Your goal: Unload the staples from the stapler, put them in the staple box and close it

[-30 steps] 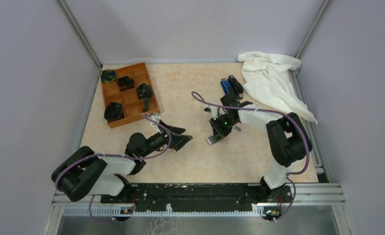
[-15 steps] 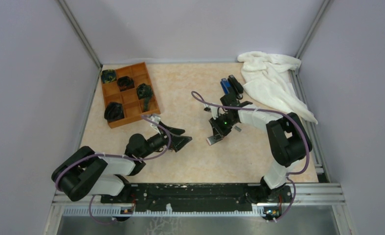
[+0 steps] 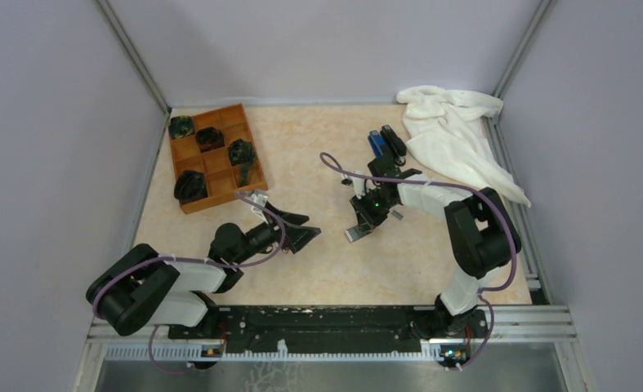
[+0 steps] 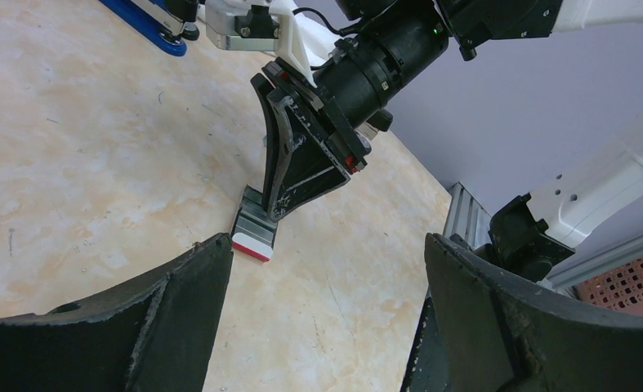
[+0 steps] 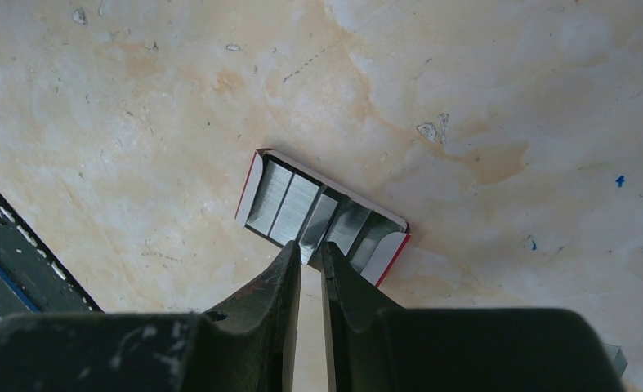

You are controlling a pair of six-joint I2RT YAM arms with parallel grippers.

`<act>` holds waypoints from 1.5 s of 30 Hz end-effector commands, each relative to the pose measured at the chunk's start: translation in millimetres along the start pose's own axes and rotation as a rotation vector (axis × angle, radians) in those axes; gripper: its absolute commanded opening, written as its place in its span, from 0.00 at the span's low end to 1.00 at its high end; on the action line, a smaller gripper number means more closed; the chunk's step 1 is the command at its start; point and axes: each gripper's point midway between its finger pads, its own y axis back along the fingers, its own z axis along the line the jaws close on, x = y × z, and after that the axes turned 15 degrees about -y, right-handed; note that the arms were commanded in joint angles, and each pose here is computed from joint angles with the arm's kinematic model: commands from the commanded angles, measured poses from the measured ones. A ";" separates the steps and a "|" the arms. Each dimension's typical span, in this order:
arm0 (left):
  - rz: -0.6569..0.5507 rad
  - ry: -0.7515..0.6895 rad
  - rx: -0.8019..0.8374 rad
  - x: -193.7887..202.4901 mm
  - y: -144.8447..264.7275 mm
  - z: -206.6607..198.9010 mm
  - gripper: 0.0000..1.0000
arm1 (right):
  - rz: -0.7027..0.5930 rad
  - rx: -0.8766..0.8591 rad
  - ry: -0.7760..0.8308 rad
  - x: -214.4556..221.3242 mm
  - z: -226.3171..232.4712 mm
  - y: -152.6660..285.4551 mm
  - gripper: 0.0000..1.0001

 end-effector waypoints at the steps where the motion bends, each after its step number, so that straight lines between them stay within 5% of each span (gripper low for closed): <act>1: -0.028 -0.005 0.025 -5.4 0.5 -6.5 0.92 | -0.053 -0.015 0.025 -20.1 8.5 4.8 0.16; 45: -0.031 -0.002 0.027 -5.1 0.8 -6.7 0.92 | -0.028 -0.099 0.000 -15.5 21.6 -0.1 0.15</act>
